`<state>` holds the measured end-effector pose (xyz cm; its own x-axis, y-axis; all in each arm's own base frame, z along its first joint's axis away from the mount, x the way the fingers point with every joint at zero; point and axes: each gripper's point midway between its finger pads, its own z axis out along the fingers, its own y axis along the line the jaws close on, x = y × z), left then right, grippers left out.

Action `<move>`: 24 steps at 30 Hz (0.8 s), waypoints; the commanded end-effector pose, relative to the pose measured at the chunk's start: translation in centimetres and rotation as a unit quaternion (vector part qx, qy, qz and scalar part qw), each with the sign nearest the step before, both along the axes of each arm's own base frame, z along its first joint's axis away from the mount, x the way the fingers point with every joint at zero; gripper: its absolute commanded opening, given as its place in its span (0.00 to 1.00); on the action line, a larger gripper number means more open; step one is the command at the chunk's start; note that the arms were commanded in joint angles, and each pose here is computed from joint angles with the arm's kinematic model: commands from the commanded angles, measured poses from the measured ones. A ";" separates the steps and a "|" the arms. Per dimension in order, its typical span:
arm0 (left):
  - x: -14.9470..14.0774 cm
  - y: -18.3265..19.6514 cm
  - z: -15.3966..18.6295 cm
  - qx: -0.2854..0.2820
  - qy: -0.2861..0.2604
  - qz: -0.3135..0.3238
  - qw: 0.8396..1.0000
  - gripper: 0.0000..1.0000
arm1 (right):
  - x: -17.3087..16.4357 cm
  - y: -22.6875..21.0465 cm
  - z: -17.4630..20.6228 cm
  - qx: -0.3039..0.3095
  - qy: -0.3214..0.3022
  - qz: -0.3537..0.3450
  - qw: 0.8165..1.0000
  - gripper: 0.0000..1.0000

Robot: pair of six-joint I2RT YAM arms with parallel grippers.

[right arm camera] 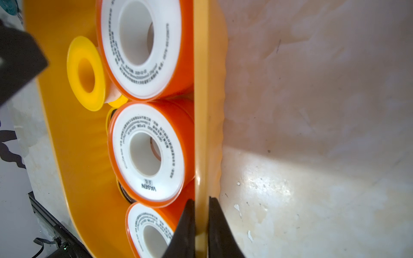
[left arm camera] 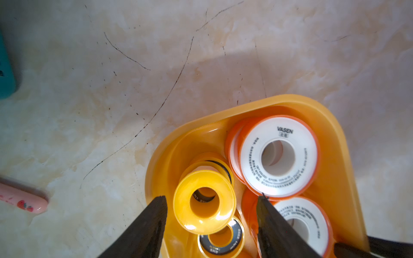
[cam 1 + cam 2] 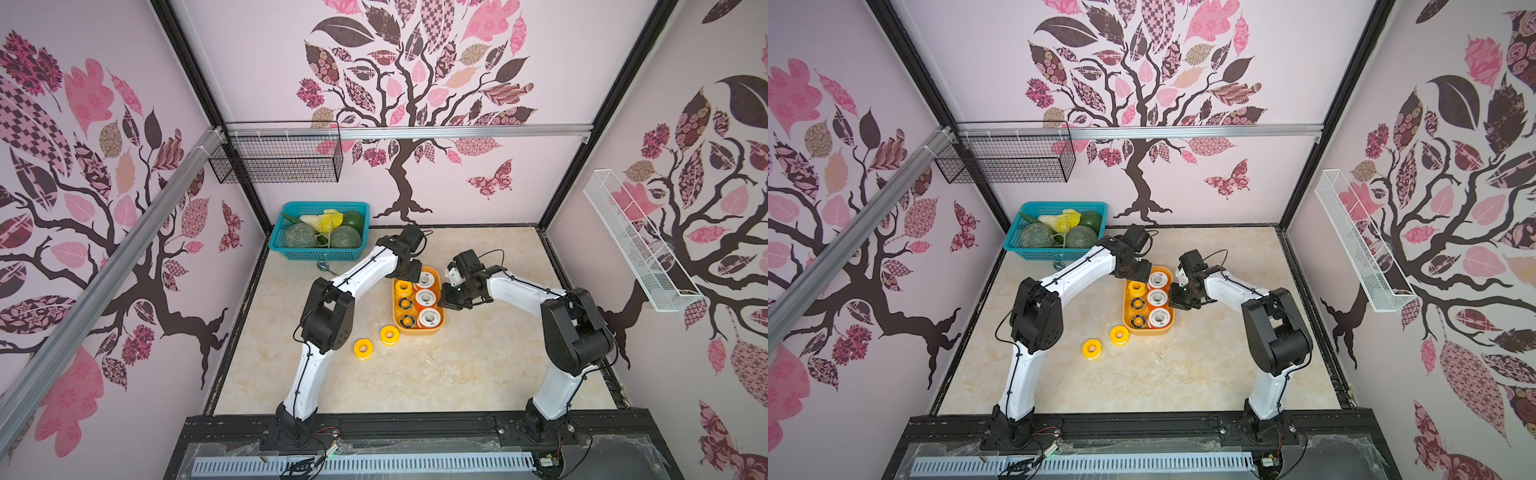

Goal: Put the sealing tape into the storage box
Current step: Place the sealing tape in the storage box, then pick up the sealing tape at the center of the board.

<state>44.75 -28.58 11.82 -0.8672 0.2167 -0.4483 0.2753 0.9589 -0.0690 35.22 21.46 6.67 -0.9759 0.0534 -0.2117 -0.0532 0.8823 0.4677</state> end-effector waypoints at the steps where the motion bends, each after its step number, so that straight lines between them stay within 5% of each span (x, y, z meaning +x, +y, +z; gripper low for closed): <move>1: 0.2 -0.2 4.8 -0.038 -0.060 -0.006 0.997 0.68 | -0.6 0.0 1.8 -0.001 -0.010 0.009 1.000 0.14; 10: -3.5 4.4 7.5 -0.021 -0.093 0.023 0.995 0.69 | -0.1 -0.5 2.5 -0.018 -0.024 0.005 1.000 0.13; 24: -16.6 12.3 1.6 0.004 0.012 0.063 0.998 0.70 | 0.4 -0.4 3.6 -0.017 -0.041 0.004 0.999 0.20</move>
<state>30.10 -17.24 14.07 -0.8748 0.1588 -0.4576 0.1977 0.9795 -0.0380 34.53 20.60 7.18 -0.9756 0.0382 -0.2162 -0.0577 0.9054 0.4207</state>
